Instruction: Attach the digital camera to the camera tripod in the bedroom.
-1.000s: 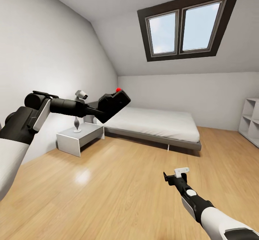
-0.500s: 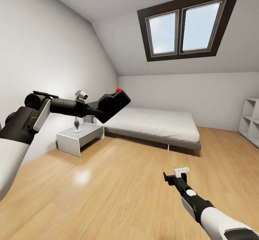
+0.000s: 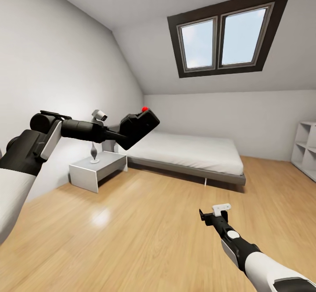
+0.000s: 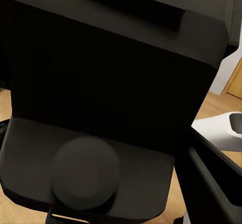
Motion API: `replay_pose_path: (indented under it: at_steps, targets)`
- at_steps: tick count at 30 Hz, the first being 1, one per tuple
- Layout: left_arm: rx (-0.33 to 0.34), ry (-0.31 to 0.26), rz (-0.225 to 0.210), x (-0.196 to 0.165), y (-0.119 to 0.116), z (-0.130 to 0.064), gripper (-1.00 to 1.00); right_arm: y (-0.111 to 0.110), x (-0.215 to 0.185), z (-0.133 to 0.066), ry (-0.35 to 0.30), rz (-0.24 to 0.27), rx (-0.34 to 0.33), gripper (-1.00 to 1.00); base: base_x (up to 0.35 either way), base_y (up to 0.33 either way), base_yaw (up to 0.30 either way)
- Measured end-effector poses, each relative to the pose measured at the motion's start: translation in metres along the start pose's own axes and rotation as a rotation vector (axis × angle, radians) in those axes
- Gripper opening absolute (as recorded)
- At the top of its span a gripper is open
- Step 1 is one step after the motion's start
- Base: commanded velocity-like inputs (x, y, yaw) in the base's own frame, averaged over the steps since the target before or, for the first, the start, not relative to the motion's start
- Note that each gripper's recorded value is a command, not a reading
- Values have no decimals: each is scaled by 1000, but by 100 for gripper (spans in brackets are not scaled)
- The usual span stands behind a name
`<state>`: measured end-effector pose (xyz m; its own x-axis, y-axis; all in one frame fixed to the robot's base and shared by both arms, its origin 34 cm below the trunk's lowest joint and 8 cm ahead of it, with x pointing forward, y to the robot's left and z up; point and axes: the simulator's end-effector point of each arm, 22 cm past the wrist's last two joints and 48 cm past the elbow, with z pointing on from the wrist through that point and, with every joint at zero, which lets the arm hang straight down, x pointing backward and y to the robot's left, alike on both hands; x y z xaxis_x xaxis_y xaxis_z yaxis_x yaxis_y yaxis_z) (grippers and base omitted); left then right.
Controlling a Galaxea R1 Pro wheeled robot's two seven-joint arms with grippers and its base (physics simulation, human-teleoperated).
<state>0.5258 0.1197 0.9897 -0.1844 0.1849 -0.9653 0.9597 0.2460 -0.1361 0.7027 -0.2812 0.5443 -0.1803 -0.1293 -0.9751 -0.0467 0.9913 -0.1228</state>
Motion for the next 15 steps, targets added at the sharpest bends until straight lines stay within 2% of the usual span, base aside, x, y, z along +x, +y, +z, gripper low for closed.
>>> replay_pose_path:
  at_steps: [4, 15]
  targets:
    - [-2, -4, 15, -6, -9, -3, -100, -1, -10, -3, -16, 0, 2, 100, 0, 0, 0]
    - [2, -5, 16, -32, -6, -6, -100, -5, -29, -2, -1, 0, 3, 100, 0, 0, 0]
